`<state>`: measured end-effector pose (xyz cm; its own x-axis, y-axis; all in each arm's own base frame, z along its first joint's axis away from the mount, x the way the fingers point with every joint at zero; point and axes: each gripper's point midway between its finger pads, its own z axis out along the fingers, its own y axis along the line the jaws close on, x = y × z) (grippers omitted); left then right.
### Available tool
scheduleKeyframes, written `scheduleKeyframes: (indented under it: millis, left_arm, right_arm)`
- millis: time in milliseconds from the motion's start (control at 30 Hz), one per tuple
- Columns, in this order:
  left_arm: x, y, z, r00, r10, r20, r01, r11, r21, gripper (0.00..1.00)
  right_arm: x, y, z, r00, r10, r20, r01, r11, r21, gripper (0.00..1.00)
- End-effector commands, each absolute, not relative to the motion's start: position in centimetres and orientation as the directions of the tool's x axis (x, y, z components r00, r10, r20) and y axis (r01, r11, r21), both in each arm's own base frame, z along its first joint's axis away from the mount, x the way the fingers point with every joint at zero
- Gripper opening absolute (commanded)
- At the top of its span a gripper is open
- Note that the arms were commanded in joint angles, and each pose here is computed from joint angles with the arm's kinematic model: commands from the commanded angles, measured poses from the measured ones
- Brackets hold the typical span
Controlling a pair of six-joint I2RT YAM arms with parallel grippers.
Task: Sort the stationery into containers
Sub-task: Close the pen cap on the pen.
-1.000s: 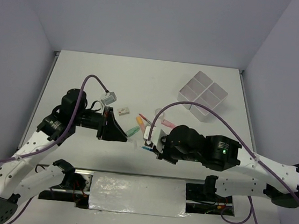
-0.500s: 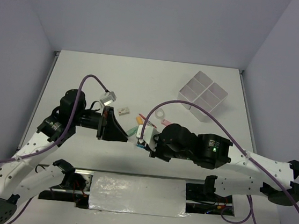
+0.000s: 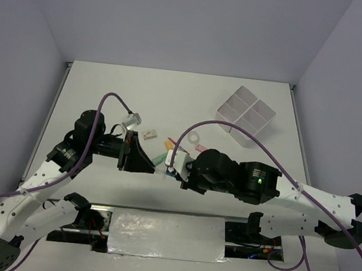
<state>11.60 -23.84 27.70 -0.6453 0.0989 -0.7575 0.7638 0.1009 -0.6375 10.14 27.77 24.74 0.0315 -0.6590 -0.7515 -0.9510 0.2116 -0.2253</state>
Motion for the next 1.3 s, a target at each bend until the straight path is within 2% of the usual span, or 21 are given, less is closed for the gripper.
scheduleKeyframes:
  millis: [0, 933, 1267]
  left_arm:
    - [11.2, -24.0, 29.1, -0.589, 0.083, -0.804, 0.808, 0.045, -0.588, 0.0]
    - [12.2, -24.3, 26.7, -0.616, 0.118, -0.778, 0.787, 0.119, -0.605, 0.0]
    - [11.3, -24.9, 27.7, -0.609, 0.114, -0.785, 0.793, 0.06, -0.607, 0.0]
  right_arm:
    - [10.5, 29.0, 27.2, 0.064, -0.591, -0.804, -0.942, 0.231, -0.245, 0.0]
    - [10.6, 30.3, 29.5, 0.088, -0.525, -0.846, -0.943, 0.231, -0.241, 0.0]
    - [10.4, 32.1, 28.6, 0.113, -0.545, -0.831, -0.953, 0.177, -0.246, 0.0]
